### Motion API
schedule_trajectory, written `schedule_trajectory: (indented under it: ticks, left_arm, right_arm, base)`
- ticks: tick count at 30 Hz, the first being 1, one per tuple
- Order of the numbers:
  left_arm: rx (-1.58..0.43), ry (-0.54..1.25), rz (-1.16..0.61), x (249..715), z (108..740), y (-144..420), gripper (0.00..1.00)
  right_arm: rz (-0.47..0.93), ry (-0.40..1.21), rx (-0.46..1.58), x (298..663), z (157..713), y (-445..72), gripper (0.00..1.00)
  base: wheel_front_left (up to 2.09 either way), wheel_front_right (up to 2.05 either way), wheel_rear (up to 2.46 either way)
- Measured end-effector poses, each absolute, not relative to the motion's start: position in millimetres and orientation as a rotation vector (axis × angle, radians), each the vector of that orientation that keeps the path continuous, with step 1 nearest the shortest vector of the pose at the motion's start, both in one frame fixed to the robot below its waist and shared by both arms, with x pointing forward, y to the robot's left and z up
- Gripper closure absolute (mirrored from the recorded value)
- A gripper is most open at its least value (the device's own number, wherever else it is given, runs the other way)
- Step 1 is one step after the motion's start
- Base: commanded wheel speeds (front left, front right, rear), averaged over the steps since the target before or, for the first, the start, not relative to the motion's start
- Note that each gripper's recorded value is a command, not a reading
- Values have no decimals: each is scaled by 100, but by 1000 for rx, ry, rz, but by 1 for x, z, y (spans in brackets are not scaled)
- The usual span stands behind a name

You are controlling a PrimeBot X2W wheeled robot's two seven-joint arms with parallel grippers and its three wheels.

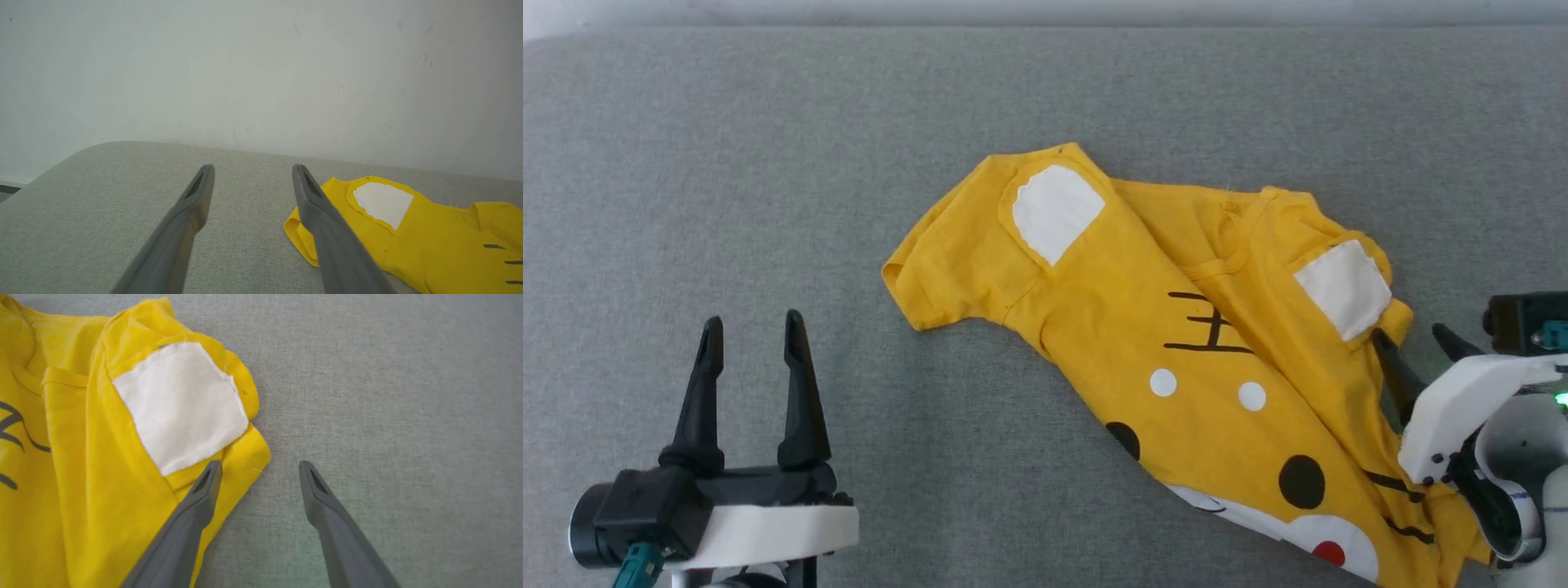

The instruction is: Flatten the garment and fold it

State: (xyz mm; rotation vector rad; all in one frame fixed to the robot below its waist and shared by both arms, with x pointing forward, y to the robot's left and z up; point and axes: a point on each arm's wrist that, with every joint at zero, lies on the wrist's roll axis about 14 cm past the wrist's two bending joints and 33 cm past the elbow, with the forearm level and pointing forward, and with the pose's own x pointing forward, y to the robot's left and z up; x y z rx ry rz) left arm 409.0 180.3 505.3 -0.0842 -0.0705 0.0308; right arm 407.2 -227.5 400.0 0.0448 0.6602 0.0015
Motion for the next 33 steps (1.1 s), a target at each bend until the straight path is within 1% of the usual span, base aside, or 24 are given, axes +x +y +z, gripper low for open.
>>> schedule_trajectory:
  ticks: [1, 2, 3, 4, 9, 12, 15, 18, 21, 23, 27, 30, 31, 32, 33]
  left_arm:
    - [-83, -70, 35, 410, 505, 181, 0]
    - [-81, -68, 38, 410, 504, 183, 0]
    - [-81, -66, 40, 410, 503, 183, 0]
    - [-79, -63, 43, 410, 502, 184, 0]
    - [-77, -55, 48, 411, 499, 186, 0]
    - [-79, -59, 45, 413, 500, 184, 0]
    - [-82, -62, 39, 415, 500, 182, 0]
    - [-85, -66, 29, 416, 501, 178, 0]
    - [-87, -66, 25, 417, 501, 177, 0]
    - [-88, -61, 24, 417, 499, 176, 0]
    - [-86, -45, 24, 417, 494, 176, 0]
    - [-82, -39, 24, 417, 493, 177, 0]
    - [-80, -36, 24, 417, 493, 178, 0]
    - [-79, -35, 23, 418, 493, 178, 0]
    - [-77, -38, 22, 419, 495, 178, 0]
  right_arm:
    - [8, 674, 46, 408, 395, -225, 0]
    - [13, 689, 48, 409, 390, -223, 54]
    - [17, 701, 49, 409, 386, -222, 82]
    - [19, 708, 51, 409, 383, -221, 100]
    - [12, 690, 49, 418, 383, -222, 100]
    - [-17, 659, 46, 420, 390, -232, 100]
    - [-88, 601, 23, 424, 407, -259, 100]
    - [-195, 547, -67, 421, 430, -305, 100]
    - [-309, 527, -143, 410, 447, -348, 100]
    - [-371, 550, -161, 397, 445, -368, 100]
    - [-468, 630, -190, 367, 426, -394, 100]
    - [-503, 687, -204, 352, 408, -400, 100]
    - [-506, 701, -226, 348, 405, -402, 91]
    - [-513, 709, -227, 345, 401, -404, 55]
    - [-517, 711, -215, 344, 398, -402, 0]
  base:
    - [0, 0, 0]
    - [0, 0, 0]
    - [0, 0, 0]
    - [0, 0, 0]
    - [0, 0, 0]
    - [0, 0, 0]
    - [0, 0, 0]
    - [0, 0, 0]
    - [0, 0, 0]
    - [0, 0, 0]
    - [0, 0, 0]
    - [0, 0, 0]
    - [0, 0, 0]
    - [0, 0, 0]
    - [0, 0, 0]
